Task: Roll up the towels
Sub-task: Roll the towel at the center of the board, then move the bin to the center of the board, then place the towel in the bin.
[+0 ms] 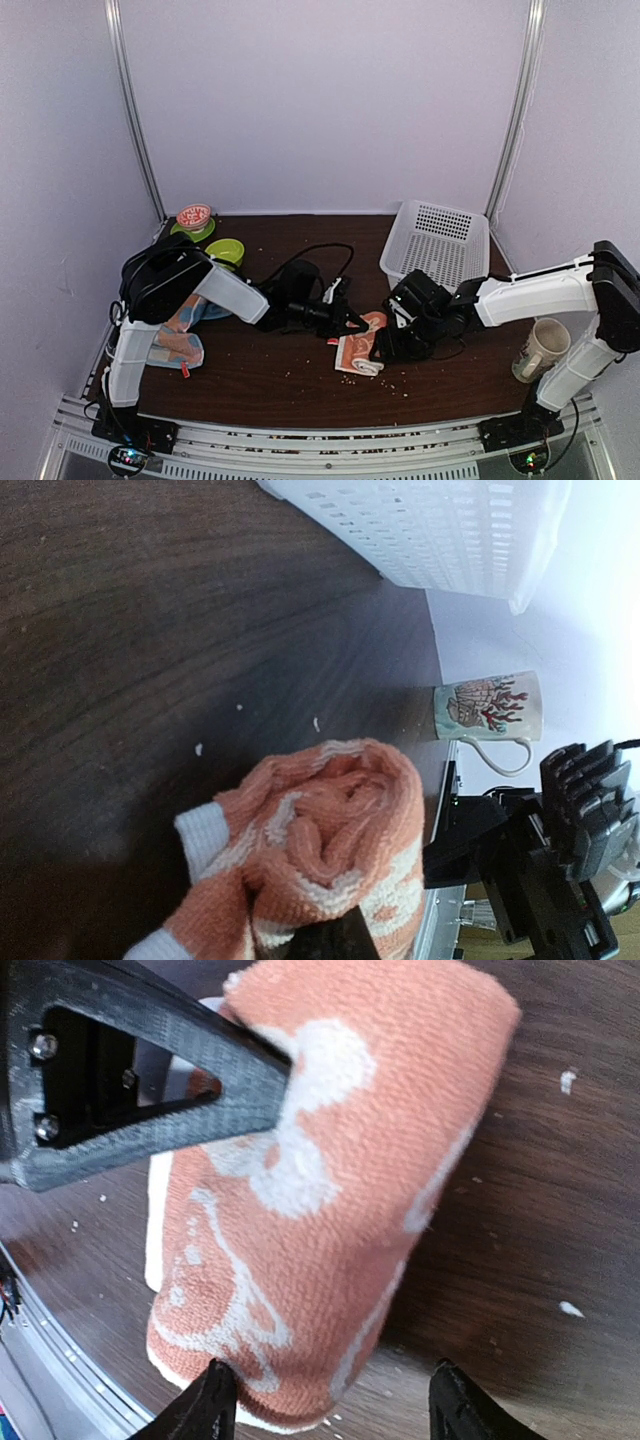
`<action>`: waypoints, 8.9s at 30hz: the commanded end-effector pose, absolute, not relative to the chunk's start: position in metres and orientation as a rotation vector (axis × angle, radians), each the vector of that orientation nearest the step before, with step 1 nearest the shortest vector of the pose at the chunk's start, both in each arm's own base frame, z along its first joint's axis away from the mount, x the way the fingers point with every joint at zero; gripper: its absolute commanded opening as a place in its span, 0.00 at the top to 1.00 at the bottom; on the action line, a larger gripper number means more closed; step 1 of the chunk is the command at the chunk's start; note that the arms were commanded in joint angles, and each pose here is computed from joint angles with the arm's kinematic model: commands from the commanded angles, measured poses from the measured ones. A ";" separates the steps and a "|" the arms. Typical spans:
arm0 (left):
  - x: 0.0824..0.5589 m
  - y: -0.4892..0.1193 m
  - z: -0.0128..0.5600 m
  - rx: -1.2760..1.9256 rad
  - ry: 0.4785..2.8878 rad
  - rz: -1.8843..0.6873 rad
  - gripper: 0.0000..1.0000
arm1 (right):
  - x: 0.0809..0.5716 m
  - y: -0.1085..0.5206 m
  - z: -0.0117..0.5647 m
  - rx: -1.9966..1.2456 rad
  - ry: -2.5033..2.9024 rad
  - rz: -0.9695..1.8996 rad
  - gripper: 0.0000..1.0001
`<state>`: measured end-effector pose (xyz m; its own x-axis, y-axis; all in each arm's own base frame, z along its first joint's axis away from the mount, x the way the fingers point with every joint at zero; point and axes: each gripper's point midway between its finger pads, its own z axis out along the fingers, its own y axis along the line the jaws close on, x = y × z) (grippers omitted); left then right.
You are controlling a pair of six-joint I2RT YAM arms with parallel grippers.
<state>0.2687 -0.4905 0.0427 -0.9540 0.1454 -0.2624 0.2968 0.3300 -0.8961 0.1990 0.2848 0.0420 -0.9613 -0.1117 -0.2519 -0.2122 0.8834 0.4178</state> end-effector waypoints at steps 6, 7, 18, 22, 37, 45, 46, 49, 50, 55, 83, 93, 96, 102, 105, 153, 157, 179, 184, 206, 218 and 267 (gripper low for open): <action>0.265 -0.468 0.024 0.341 2.517 -1.573 1.00 | 0.203 0.318 0.019 -0.237 2.854 0.740 0.41; 0.264 -0.466 0.024 0.339 2.519 -1.566 1.00 | 0.203 0.320 0.015 -0.235 2.863 0.737 0.47; 0.252 -0.440 0.038 0.330 2.513 -1.503 1.00 | 0.193 0.269 0.024 -0.596 2.952 0.239 1.00; 0.245 -0.434 0.064 0.348 2.444 -1.540 1.00 | 0.176 0.254 0.032 -0.786 2.972 0.161 1.00; 0.213 -0.467 0.108 0.666 2.323 -1.676 1.00 | 0.137 0.283 0.016 -1.195 2.952 0.216 1.00; 0.196 -0.480 0.104 0.743 2.296 -1.868 1.00 | 0.146 0.287 0.014 -1.125 2.935 0.228 1.00; 0.193 -0.481 0.103 0.753 2.294 -1.894 1.00 | 0.149 0.288 0.015 -1.099 2.928 0.232 1.00; 0.188 -0.482 0.095 0.729 2.319 -1.981 1.00 | 0.156 0.289 0.018 -1.038 2.906 0.230 1.00; 0.189 -0.481 0.092 0.707 2.322 -1.995 1.00 | 0.158 0.290 0.019 -1.024 2.900 0.227 1.00; 0.216 -0.436 0.082 0.438 2.326 -1.883 1.00 | 0.166 0.289 0.018 -0.953 2.894 0.198 1.00; 0.192 -0.457 0.087 0.811 2.375 -1.552 1.00 | 0.181 0.301 0.017 -0.800 2.927 0.309 1.00; 0.199 -0.468 0.080 0.804 2.365 -1.578 1.00 | 0.183 0.309 0.019 -0.784 2.920 0.382 1.00; 0.204 -0.474 0.078 0.792 2.366 -1.579 1.00 | 0.183 0.312 0.019 -0.775 2.922 0.402 1.00; 0.217 -0.470 0.043 0.648 2.475 -1.579 1.00 | 0.191 0.318 0.034 -0.657 2.904 0.488 0.68; 0.223 -0.462 0.030 0.564 2.506 -1.581 1.00 | 0.196 0.319 0.046 -0.574 2.884 0.557 0.56; 0.223 -0.443 0.014 0.471 2.570 -1.543 1.00 | 0.218 0.341 0.024 0.000 2.774 1.099 0.47; 0.222 -0.440 0.020 0.474 2.563 -1.537 1.00 | 0.215 0.338 0.009 0.039 2.829 1.059 0.52; 0.205 -0.356 0.074 0.501 2.539 -1.168 1.00 | 0.212 0.345 -0.012 -0.163 2.991 0.549 0.62; 0.208 -0.336 0.083 0.470 2.525 -1.052 1.00 | 0.208 0.353 -0.016 -0.234 3.007 0.468 0.91; 0.238 -0.339 0.112 0.456 2.469 -0.905 1.00 | 0.327 0.206 0.278 0.135 2.375 0.493 1.00; 0.264 -0.371 0.119 0.465 2.472 -0.905 1.00 | 0.444 0.124 0.232 0.652 2.207 0.521 1.00; 0.302 -0.363 0.133 0.404 2.432 -0.872 1.00 | 0.411 0.221 0.203 0.321 2.419 0.638 1.00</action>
<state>0.2905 -0.3573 0.1271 -0.8379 0.0988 -0.5367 0.4124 0.7588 -0.5042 0.3894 0.2156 0.2146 -0.6825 0.6050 -0.4100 0.2132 0.7014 0.6801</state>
